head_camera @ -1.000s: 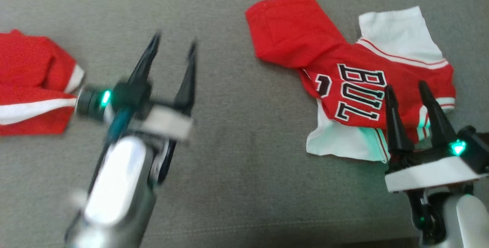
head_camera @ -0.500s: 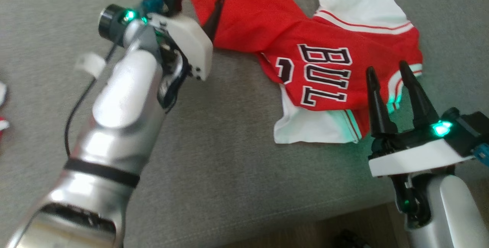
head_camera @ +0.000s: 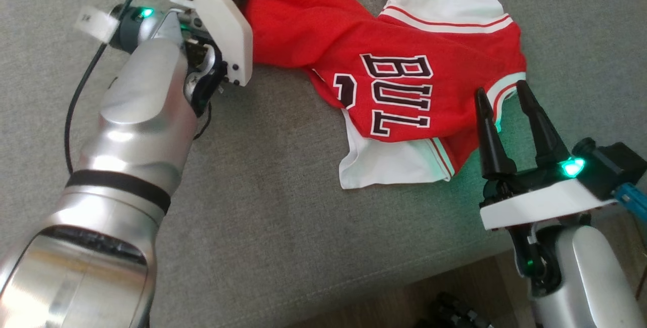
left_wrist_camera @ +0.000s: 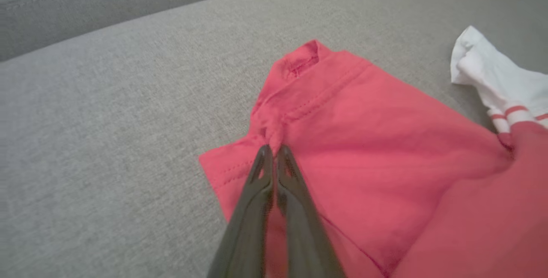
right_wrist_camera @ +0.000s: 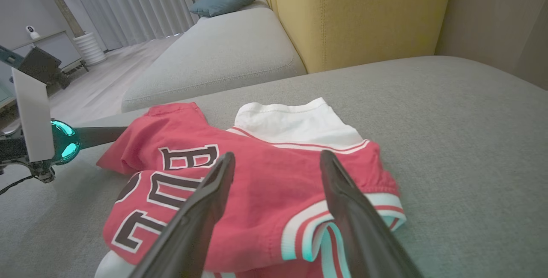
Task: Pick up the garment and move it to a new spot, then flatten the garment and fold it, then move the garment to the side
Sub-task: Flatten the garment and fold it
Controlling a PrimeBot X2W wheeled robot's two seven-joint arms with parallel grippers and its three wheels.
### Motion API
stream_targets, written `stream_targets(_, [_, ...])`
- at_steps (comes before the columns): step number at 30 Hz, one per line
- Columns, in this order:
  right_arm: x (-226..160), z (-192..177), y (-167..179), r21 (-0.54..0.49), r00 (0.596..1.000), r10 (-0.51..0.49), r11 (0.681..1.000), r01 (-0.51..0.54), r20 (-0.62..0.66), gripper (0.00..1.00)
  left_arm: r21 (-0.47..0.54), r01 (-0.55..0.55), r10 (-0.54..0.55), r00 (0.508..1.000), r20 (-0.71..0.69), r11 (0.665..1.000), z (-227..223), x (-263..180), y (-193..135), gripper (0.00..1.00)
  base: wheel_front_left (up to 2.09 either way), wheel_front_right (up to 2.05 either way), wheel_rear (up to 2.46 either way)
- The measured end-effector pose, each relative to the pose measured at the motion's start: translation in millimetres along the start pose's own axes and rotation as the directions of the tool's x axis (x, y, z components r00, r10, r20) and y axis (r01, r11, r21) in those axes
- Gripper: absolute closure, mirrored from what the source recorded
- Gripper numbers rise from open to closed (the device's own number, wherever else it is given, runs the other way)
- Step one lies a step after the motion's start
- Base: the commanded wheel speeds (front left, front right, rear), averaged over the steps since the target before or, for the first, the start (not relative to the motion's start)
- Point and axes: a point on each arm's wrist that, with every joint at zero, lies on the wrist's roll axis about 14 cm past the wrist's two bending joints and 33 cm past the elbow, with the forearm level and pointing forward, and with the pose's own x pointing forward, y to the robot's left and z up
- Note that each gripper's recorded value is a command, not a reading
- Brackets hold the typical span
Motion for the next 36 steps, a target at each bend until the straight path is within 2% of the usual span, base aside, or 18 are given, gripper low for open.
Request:
stream_targets(4, [0.1, 2.5, 0.9, 0.003, 1.0, 0.003, 1.0, -0.003, 0.008, 0.0, -0.022, -0.021, 0.022, 0.997, 0.068, 1.0, 10.2, -6.0, 8.4, 1.0, 0.0, 0.0, 0.0])
stream_targets(9, [1.6, 6.6, 5.0, 0.01, 1.0, 0.014, 1.0, -0.015, 0.022, 0.0, -0.096, -0.1, 0.12, 0.967, 0.223, 0.99, 25.3, -26.8, 34.3, 1.0, 0.0, 0.0, 0.0])
stream_targets(14, [-2.0, 0.3, 9.4, 0.022, 1.0, 0.025, 0.999, -0.024, -0.006, 0.0, -0.194, -0.173, 0.224, 0.934, 0.28, 0.966, -1.2, -58.1, 49.8, 1.0, 0.0, 0.0, 0.0])
stream_targets(19, [-1.1, 3.6, 18.5, 0.014, 0.999, 0.053, 0.998, -0.053, -0.006, 0.0, -0.293, -0.245, 0.332, 0.895, 0.299, 0.924, -28.3, -95.6, 57.7, 1.0, 0.0, 0.0, 0.0])
stream_targets(25, [-1.5, 6.8, 22.6, -0.004, 0.997, 0.073, 0.997, -0.073, -0.014, 0.0, -0.407, -0.343, 0.472, 0.837, 0.276, 0.847, -63.5, -146.7, 59.8, 1.0, 0.0, 0.0, 0.0])
stream_targets(31, [0.9, 9.7, 22.9, -0.045, 0.996, 0.09, 0.995, -0.091, -0.025, 0.0, -0.462, -0.399, 0.543, 0.805, 0.238, 0.793, -83.1, -180.0, 48.3, 1.0, 0.0, 0.0, 0.0])
stream_targets(32, [1.3, 10.6, 22.9, -0.048, 0.996, 0.092, 0.995, -0.093, -0.023, 0.0, -0.467, -0.405, 0.55, 0.803, 0.231, 0.786, -84.9, -183.4, 47.1, 0.78, 0.0, 0.0, 0.0])
stream_targets(33, [1.9, 11.5, 23.4, -0.049, 0.995, 0.094, 0.994, -0.095, -0.022, 0.0, -0.469, -0.41, 0.553, 0.804, 0.22, 0.783, -87.5, -186.0, 44.9, 0.19, 0.0, 0.0, 0.0])
stream_targets(34, [2.4, 12.8, 24.3, -0.049, 0.995, 0.097, 0.994, -0.098, -0.019, 0.0, -0.471, -0.415, 0.558, 0.801, 0.217, 0.778, -88.3, -189.1, 43.6, 0.0, 0.0, 0.0, 0.0])
stream_targets(36, [3.3, 14.5, 26.5, -0.052, 0.994, 0.104, 0.993, -0.105, -0.017, 0.0, -0.456, -0.433, 0.57, 0.791, 0.222, 0.778, -88.1, -194.5, 43.1, 0.0, 0.0, 0.0, 0.0])
